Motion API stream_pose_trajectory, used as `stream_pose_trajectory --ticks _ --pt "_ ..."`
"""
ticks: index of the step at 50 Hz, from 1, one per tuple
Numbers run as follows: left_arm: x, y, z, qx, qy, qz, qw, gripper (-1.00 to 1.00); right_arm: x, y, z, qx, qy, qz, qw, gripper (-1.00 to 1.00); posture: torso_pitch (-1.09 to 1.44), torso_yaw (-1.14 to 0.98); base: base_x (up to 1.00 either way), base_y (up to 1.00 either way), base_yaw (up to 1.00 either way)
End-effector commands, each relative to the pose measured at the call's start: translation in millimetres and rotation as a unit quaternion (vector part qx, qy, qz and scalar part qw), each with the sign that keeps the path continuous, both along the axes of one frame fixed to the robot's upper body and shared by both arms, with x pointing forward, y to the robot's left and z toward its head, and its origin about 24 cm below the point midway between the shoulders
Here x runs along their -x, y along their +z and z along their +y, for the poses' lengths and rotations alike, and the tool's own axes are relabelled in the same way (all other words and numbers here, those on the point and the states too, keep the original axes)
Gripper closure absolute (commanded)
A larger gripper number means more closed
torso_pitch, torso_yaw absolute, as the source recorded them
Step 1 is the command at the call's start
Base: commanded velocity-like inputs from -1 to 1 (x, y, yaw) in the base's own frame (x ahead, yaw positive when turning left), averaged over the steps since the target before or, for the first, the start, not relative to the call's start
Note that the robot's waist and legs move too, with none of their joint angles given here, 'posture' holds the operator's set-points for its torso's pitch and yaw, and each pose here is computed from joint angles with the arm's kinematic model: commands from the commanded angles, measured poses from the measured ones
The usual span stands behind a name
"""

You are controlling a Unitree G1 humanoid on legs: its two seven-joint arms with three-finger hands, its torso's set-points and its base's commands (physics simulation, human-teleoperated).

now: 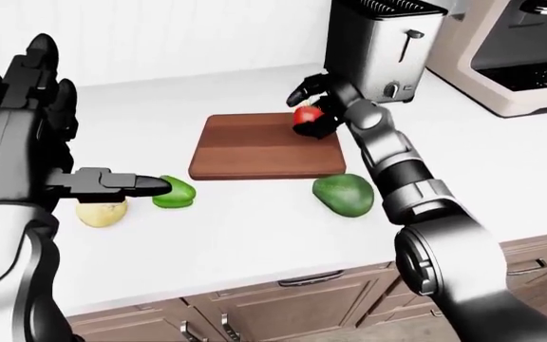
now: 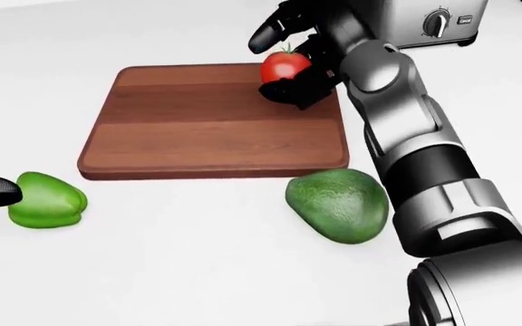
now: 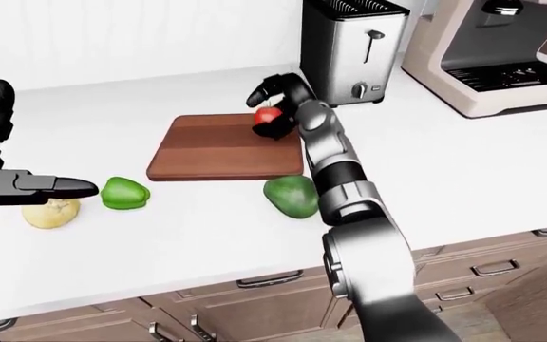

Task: Place the avocado, onion, tomato and bell pepper on the cutting board.

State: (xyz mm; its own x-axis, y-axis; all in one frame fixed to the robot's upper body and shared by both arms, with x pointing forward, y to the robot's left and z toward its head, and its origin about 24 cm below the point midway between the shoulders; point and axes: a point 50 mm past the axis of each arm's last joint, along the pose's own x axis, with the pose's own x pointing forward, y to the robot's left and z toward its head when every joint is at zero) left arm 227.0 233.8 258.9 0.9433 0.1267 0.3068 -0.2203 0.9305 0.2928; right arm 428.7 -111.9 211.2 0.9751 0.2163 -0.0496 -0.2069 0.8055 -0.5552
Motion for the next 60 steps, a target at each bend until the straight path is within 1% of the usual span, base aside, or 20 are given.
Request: stream_pose_trajectory --ticks 1,2,3,11,20,26,29,32,35,36,38,43,49,50,51,55,58,60 --pt "4.7 11 -0.8 -0.014 0.004 -0.035 0.9993 -1.00 0.6 34 5 -0.007 0.011 -0.064 0.9979 0.11 0.00 0.00 0.00 0.00 0.00" --pt "4.5 12 -0.9 -0.014 0.004 -0.035 0.9993 -1.00 0.4 33 5 -0.006 0.010 -0.064 0.9979 0.11 0.00 0.00 0.00 0.00 0.00" --pt "4.4 11 -0.9 -0.013 0.004 -0.035 0.9993 -1.00 0.4 33 5 -0.006 0.011 -0.064 0.9979 0.07 0.00 0.00 0.00 0.00 0.00" --pt "4.9 11 -0.9 -0.015 0.005 -0.034 0.9993 -1.00 0.4 31 5 0.000 0.010 -0.065 0.9978 0.00 0.00 0.00 0.00 0.00 0.00" --pt "7.6 11 0.4 -0.015 0.005 -0.035 0.9993 -1.00 0.8 28 6 0.019 0.011 -0.075 0.9970 -0.06 0.00 0.00 0.00 0.00 0.00" --pt "6.5 12 0.2 -0.016 0.005 -0.034 0.9993 -1.00 0.8 29 4 0.025 0.010 -0.074 0.9969 -0.27 0.00 0.00 0.00 0.00 0.00" --pt "5.3 14 -0.7 -0.016 0.005 -0.036 0.9992 -1.00 0.9 28 4 0.027 0.011 -0.073 0.9969 -0.44 0.00 0.00 0.00 0.00 0.00" --pt "4.9 15 -1.2 -0.016 0.004 -0.036 0.9992 -1.00 0.8 29 4 0.026 0.010 -0.073 0.9969 -0.51 0.00 0.00 0.00 0.00 0.00" --pt "4.6 16 -1.4 -0.017 0.004 -0.037 0.9992 -1.00 0.8 28 4 0.027 0.011 -0.073 0.9969 -0.73 0.00 0.00 0.00 0.00 0.00" --pt "5.0 16 -1.2 -0.017 0.004 -0.037 0.9992 -1.00 0.8 28 4 0.027 0.011 -0.072 0.9970 -0.87 0.00 0.00 0.00 0.00 0.00" --pt "5.3 16 -1.0 -0.018 0.005 -0.037 0.9992 -1.00 1.0 28 3 0.026 0.011 -0.072 0.9970 -1.00 0.00 0.00 0.00 0.00 0.00" --pt "6.9 15 -0.2 -0.017 0.004 -0.036 0.9992 -1.00 2.1 32 2 0.021 0.011 -0.077 0.9968 -1.00 0.00 0.00 0.00 0.00 0.00" --pt "6.0 12 -0.1 -0.016 0.004 -0.033 0.9993 -1.00 10.1 56 1 0.009 0.011 -0.102 0.9946 -1.00 0.00 0.00 0.00 0.00 0.00" --pt "5.5 11 -1.1 -0.016 0.002 -0.031 0.9994 -1.00 12.7 64 0 0.003 0.008 -0.112 0.9937 -1.00 0.00 0.00 0.00 0.00 0.00" --pt "5.5 10 -1.7 -0.016 -0.001 -0.028 0.9995 -1.00 14.3 67 -1 0.002 0.007 -0.113 0.9935 -1.00 0.00 0.00 0.00 0.00 0.00" --pt "5.6 8 -1.2 -0.017 0.002 -0.025 0.9995 -1.00 28.8 90 -4 -0.017 0.005 -0.135 0.9906 -1.00 0.00 0.00 0.00 0.00 0.00" --pt "5.6 7 1.3 -0.017 0.015 -0.021 0.9995 -1.00 38.3 102 -7 -0.026 0.006 -0.144 0.9892 -1.00 0.00 0.00 0.00 0.00 0.00" --pt "4.6 5 2.4 -0.015 0.018 -0.018 0.9996 -1.00 48.1 109 -8 -0.030 0.010 -0.153 0.9877 -1.00 0.00 0.00 0.00 0.00 0.00"
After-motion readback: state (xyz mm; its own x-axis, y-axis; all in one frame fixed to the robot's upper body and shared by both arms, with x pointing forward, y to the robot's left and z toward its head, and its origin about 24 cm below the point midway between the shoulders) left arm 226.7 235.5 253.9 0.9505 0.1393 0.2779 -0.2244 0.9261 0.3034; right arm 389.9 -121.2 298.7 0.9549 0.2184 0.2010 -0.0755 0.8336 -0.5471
